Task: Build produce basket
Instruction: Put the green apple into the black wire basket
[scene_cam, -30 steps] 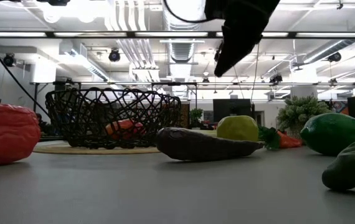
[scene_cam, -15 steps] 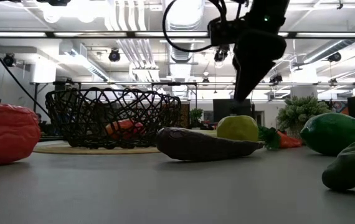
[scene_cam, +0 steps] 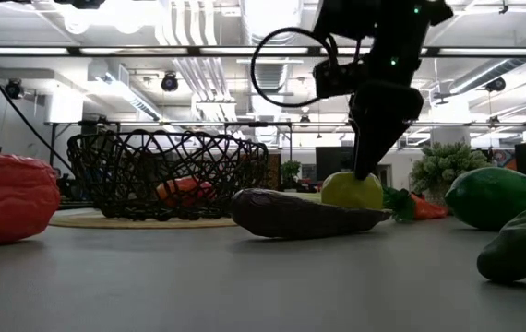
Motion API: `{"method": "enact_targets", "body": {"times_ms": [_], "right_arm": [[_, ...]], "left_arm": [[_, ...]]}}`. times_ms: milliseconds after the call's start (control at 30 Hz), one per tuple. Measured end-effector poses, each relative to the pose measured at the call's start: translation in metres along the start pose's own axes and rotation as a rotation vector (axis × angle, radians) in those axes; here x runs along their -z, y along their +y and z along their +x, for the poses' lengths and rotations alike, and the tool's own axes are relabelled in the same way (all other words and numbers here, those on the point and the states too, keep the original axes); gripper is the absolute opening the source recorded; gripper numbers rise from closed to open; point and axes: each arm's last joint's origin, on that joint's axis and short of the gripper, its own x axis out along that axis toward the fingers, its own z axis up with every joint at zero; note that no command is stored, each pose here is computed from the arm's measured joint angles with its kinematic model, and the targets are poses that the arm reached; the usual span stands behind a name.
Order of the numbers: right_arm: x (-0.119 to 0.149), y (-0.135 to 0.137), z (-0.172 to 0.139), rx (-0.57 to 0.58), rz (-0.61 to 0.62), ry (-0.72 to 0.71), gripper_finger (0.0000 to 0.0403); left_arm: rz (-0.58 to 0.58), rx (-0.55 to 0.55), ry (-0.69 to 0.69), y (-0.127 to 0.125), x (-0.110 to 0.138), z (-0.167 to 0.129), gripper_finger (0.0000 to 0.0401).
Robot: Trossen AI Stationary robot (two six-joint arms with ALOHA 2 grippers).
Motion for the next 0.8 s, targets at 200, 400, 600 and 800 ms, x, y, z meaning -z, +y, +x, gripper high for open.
{"method": "enact_targets", "body": {"times_ms": [200,400,600,800], "right_arm": [[0.003,-0.008,0.014,-0.063,0.031,-0.032,0.036],[0.003,-0.008,0.016,-0.067,0.024,-0.046,0.0329],[0.002,-0.008,0.016,-0.068,0.025,-0.049,0.0281],[0.0,-0.009,0.013,-0.064,0.036,-0.041,0.0261]], "left_arm": [[0.002,0.001,0.002,0.0,0.0,0.0,0.0272],[0.003,0.001,0.002,0.0,0.0,0.0,0.0272],[0.003,0.001,0.002,0.0,0.0,0.0,0.0272],[0.002,0.0,0.001,0.0,0.0,0.0,0.0272]]}}
